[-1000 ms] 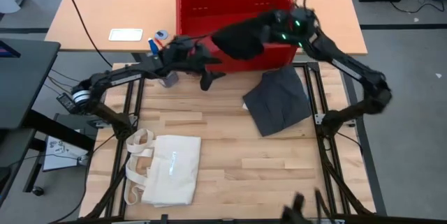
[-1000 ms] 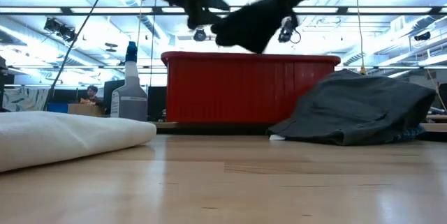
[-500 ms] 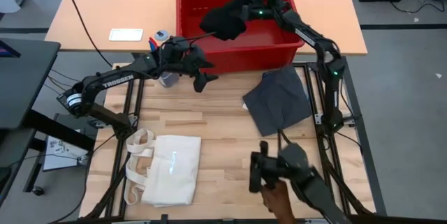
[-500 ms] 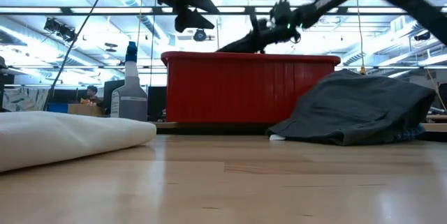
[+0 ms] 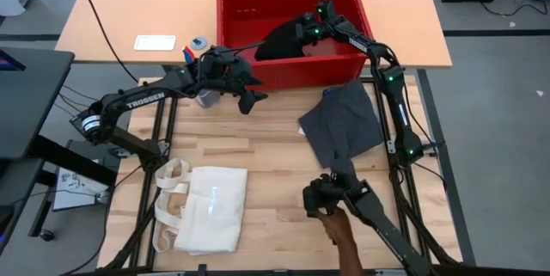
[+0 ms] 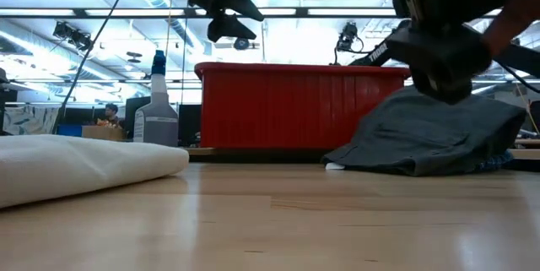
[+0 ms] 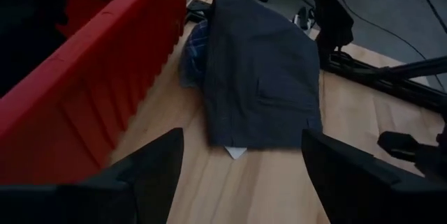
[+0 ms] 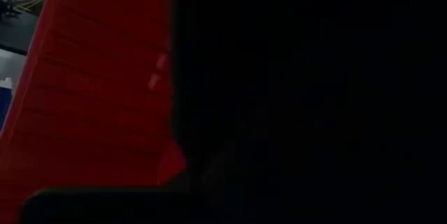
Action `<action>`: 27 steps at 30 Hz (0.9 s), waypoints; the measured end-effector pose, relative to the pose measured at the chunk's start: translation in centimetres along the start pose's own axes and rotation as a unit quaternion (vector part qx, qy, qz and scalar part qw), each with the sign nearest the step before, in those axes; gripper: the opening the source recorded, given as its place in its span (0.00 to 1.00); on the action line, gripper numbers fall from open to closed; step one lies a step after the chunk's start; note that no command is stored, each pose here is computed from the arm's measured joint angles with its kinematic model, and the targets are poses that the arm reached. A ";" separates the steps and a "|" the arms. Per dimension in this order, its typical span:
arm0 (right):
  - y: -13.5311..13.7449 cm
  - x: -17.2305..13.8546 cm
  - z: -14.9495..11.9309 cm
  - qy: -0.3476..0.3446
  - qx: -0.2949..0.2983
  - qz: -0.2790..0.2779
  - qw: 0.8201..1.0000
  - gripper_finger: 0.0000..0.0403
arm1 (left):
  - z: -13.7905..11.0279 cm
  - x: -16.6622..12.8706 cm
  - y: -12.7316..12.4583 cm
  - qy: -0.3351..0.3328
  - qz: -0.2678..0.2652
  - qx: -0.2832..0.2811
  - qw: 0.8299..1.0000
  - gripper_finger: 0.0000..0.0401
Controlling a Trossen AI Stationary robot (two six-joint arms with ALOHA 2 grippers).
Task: Fold laundry
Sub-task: Put the folded black pants into the red bin, then put the folded gray pants into the red bin
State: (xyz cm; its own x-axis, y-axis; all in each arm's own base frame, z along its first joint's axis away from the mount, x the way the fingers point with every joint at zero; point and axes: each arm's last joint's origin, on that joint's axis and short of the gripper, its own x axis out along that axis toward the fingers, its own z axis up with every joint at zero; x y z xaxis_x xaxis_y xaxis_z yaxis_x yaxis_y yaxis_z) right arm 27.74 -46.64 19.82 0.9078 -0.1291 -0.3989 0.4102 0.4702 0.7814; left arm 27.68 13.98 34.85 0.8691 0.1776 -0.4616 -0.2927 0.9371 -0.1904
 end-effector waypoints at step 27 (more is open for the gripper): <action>9.7 -8.3 -0.9 -0.036 -0.048 -0.376 0.925 0.79 | 0.5 -2.1 1.1 -0.020 0.036 -0.004 0.999 0.73</action>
State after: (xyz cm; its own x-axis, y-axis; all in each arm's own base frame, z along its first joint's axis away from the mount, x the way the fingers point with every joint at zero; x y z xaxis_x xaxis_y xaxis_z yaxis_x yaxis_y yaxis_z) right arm 24.12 -40.19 30.26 0.3745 -0.5077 -0.7759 0.9211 0.2993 0.2488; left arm 25.74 14.77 36.08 0.8608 0.2561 -0.4399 -0.3581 0.9188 -0.1659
